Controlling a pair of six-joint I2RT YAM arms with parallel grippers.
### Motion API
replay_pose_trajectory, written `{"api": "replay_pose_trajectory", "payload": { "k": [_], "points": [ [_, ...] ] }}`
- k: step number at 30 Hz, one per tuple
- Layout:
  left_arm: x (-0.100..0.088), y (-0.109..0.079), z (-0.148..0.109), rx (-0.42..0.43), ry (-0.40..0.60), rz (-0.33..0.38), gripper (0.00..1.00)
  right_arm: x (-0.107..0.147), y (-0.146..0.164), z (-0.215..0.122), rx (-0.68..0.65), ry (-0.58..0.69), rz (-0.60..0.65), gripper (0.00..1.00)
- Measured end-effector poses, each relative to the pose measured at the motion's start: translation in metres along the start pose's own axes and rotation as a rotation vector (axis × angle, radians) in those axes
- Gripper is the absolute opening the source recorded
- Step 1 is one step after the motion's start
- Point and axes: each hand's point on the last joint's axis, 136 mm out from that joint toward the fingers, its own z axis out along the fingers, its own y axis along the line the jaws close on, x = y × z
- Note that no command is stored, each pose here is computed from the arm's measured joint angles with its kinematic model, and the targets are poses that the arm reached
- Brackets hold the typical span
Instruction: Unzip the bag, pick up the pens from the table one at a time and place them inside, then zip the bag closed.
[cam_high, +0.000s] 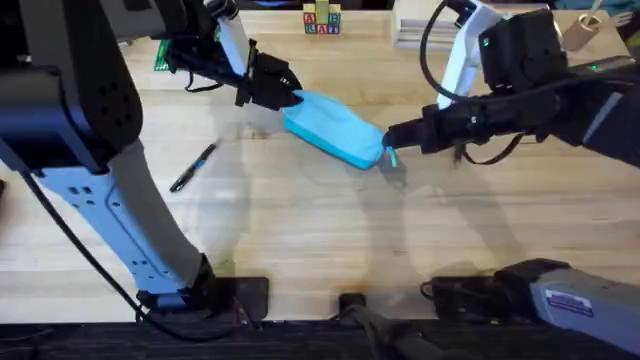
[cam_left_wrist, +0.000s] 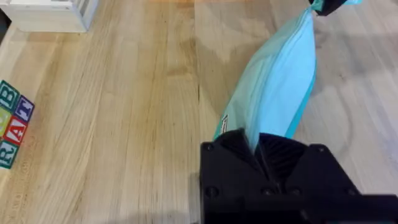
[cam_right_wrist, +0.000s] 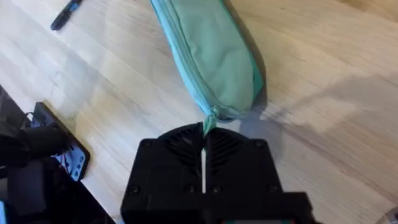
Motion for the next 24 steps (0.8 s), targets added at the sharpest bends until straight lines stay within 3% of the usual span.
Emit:
{"api": "replay_pose_trajectory", "payload": {
  "k": [5,17,24],
  "points": [
    [0.0,0.0,0.0,0.0,0.0,0.0,0.043,-0.009,0.006,-0.005,-0.005,-0.031,-0.02,0.031],
    [0.003,0.002,-0.005,-0.014,0.004,-0.002,0.043,-0.048,0.044,0.005,-0.07,-0.176,-0.21,0.033],
    [0.002,0.002,-0.004,-0.012,0.002,-0.001,0.043,-0.068,0.042,0.034,-0.1,-0.212,-0.233,0.031]
  ]
}}
